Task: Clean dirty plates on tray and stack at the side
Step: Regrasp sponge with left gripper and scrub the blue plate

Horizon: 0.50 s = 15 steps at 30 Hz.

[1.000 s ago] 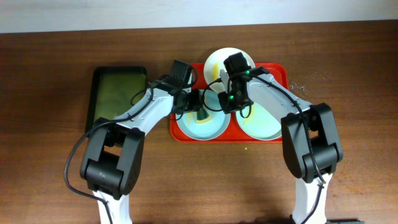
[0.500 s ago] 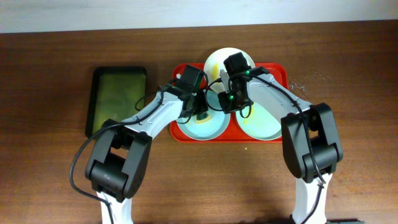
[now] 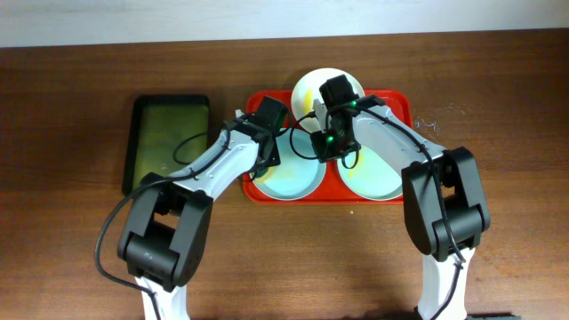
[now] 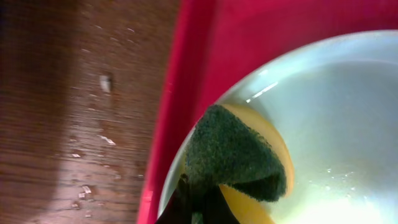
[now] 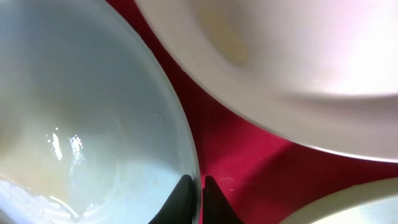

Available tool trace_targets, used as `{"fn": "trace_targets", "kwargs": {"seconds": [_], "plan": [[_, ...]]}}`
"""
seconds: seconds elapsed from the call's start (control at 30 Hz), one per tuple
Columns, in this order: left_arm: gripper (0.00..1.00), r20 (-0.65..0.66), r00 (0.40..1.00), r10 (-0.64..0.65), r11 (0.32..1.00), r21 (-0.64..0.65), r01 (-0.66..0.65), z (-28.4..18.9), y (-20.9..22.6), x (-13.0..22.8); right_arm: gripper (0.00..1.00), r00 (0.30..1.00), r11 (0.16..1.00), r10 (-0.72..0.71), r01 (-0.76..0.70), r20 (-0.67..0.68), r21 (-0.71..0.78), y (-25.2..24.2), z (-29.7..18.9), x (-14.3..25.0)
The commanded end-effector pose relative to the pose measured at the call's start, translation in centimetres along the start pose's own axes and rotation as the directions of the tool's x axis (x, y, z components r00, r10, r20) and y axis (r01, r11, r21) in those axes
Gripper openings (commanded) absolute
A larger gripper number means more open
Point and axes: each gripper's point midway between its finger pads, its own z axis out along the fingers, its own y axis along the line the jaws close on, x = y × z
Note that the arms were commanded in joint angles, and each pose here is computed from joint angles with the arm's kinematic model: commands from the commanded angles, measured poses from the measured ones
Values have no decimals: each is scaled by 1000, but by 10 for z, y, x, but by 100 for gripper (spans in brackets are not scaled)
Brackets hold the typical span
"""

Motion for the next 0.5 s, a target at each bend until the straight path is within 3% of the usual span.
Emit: {"fn": "trace_targets", "kwargs": {"seconds": [0.0, 0.2, 0.33, 0.47], "plan": [[0, 94, 995, -44, 998, 39, 40, -38, 6, -25, 8, 1000, 1000, -2, 3, -15, 7, -1, 5, 5], [0, -64, 998, -7, 954, 298, 26, -34, -47, 4, 8, 1000, 1000, -5, 5, -1, 6, -1, 5, 1], [0, -100, 995, 24, 954, 301, 7, -7, -61, 18, 8, 1000, 1000, -4, 4, -3, 6, -1, 5, 2], [0, -142, 989, 33, 975, 223, 0, 22, -50, 33, 8, 1000, 1000, -4, 4, -5, 6, -1, 5, 2]]}}
